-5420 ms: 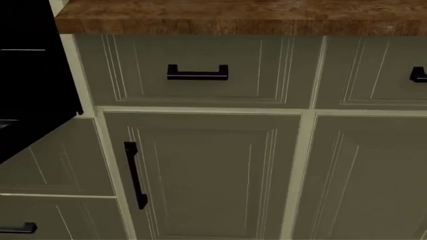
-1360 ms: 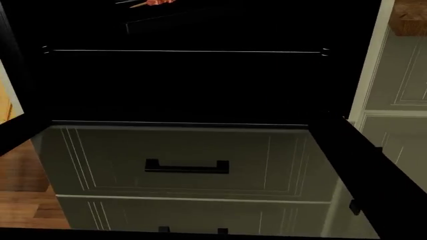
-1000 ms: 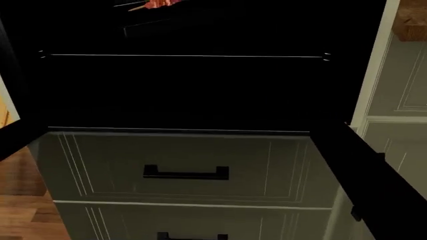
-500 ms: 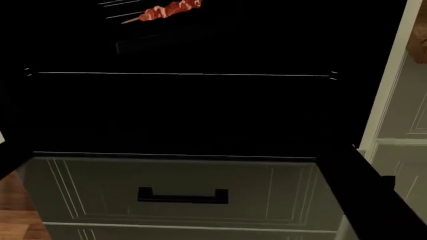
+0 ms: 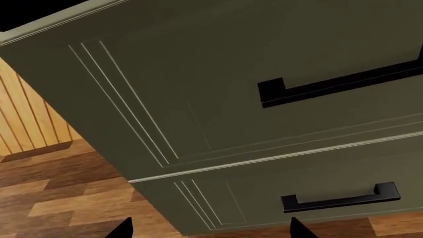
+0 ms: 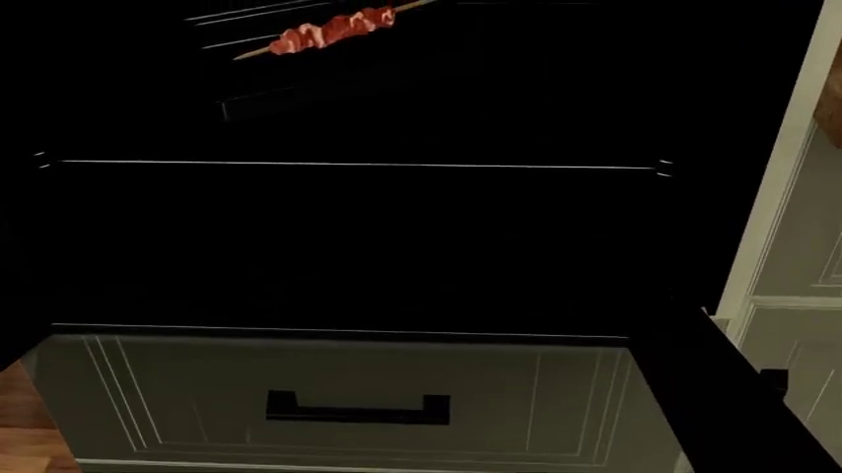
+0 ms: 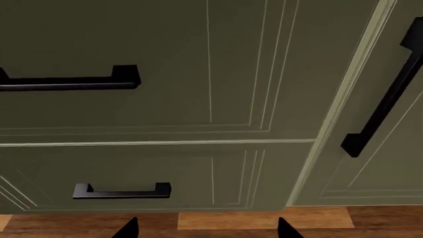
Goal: Close the oven door
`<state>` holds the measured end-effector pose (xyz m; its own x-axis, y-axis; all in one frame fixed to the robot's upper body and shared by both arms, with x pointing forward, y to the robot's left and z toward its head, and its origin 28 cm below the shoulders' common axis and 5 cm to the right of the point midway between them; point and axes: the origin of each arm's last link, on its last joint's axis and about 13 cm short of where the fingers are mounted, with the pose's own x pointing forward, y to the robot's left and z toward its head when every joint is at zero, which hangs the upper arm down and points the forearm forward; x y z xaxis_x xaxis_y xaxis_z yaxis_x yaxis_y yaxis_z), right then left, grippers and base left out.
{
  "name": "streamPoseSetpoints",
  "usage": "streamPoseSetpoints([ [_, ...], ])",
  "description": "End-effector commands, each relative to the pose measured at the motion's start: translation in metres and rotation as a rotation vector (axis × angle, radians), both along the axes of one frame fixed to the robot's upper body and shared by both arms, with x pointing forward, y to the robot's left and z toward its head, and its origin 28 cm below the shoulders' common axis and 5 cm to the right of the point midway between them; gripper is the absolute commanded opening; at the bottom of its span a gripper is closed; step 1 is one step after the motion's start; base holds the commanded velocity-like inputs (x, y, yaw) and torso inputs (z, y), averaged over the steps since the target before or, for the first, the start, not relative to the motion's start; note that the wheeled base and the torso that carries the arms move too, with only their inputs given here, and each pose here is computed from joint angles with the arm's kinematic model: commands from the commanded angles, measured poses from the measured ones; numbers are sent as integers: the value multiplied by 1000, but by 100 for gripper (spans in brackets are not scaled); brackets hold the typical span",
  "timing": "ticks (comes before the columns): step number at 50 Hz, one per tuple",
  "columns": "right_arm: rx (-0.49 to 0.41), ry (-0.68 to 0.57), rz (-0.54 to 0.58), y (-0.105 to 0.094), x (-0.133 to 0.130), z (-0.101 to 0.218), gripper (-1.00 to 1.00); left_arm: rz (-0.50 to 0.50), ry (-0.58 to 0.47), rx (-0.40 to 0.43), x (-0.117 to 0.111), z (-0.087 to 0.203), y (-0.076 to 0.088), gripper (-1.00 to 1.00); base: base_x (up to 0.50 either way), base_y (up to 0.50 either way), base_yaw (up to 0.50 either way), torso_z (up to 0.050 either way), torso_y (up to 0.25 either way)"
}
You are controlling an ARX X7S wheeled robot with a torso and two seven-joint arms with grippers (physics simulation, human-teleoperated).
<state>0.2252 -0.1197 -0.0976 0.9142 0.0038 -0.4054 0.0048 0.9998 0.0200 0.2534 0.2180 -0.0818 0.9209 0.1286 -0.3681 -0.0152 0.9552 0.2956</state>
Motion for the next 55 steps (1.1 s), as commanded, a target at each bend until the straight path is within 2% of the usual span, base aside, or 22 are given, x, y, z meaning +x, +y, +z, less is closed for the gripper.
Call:
streamPoseSetpoints([
  [1, -8, -17, 3, 0, 3, 2, 100, -1, -24, -10, 10, 7, 0, 100, 13, 0, -3, 0, 0],
  [7, -56, -80, -7, -4, 16, 15, 100, 14, -103, -32, 24, 19, 0, 100, 16, 3, -3, -2, 0],
  [10, -90, -136, -5, -4, 13, 36, 100, 10, -128, -66, 28, 26, -1, 100, 26, 4, -4, -3, 0],
  [12, -96, -168, 3, -3, 11, 49, 100, 11, -147, -77, 28, 33, -1, 100, 22, 4, -2, 0, 0],
  [14, -137, -194, 3, -2, 10, 58, 100, 19, -172, -89, 28, 27, -1, 100, 16, 4, 0, 0, 0],
  [15, -125, -200, 3, -2, 10, 60, 100, 17, -175, -107, 29, 28, -1, 100, 12, 4, 0, 0, 0],
  [16, -126, -208, 8, -2, 9, 63, 100, 32, -115, -90, 22, 27, 3, 100, 0, 4, 0, 0, 0],
  [18, -150, -228, 6, -2, 7, 70, 100, 15, -200, -125, 27, 43, -1, 100, 0, 3, 0, 0, 0],
  [19, -157, -239, 3, -2, 6, 74, 100, 16, -210, -133, 27, 42, -1, 100, 0, 3, 0, 0, 0],
  [20, -169, -251, 0, -2, 5, 78, 100, 26, -151, -133, 19, 45, 3, 100, 0, 0, 0, 0, 0],
  [21, -181, -257, -2, -2, 4, 80, 100, 7, -222, -149, 24, 54, -2, 100, 0, 0, 0, 0, 0],
  [28, -233, -336, 5, 1, -2, 109, 100, 2, -281, -180, 22, 69, -3, 100, 0, 0, 0, 0, 0],
  [29, -234, -348, 4, 0, -2, 114, 100, -13, -286, -179, 21, 72, -5, 100, 0, 0, 0, 0, 0],
  [30, -240, -351, 5, 0, -2, 115, 100, -14, -295, -173, 20, 88, -5, 100, 0, 0, 0, 0, 0],
  [31, -248, -365, 4, 0, -2, 121, 100, -16, -311, -174, 22, 79, -6, 100, 0, 0, 0, 0, 0],
  [35, -277, -418, -3, -3, 0, 147, 100, -30, -371, -171, 25, 110, -10, 100, 0, 1, 0, 0, 0],
  [37, -279, -447, -10, -4, -1, 158, 100, -35, -411, -137, 29, 114, -11, 100, 0, 0, 0, 0, 0],
  [45, -321, -501, -3, -8, 1, 194, 100, -29, -503, -125, 40, 153, -11, 100, 0, 0, 0, 0, 0],
  [55, -349, -548, 5, -9, 10, 225, 100, -47, -566, -91, 51, 190, -19, 100, 0, 0, 0, 0, 0],
])
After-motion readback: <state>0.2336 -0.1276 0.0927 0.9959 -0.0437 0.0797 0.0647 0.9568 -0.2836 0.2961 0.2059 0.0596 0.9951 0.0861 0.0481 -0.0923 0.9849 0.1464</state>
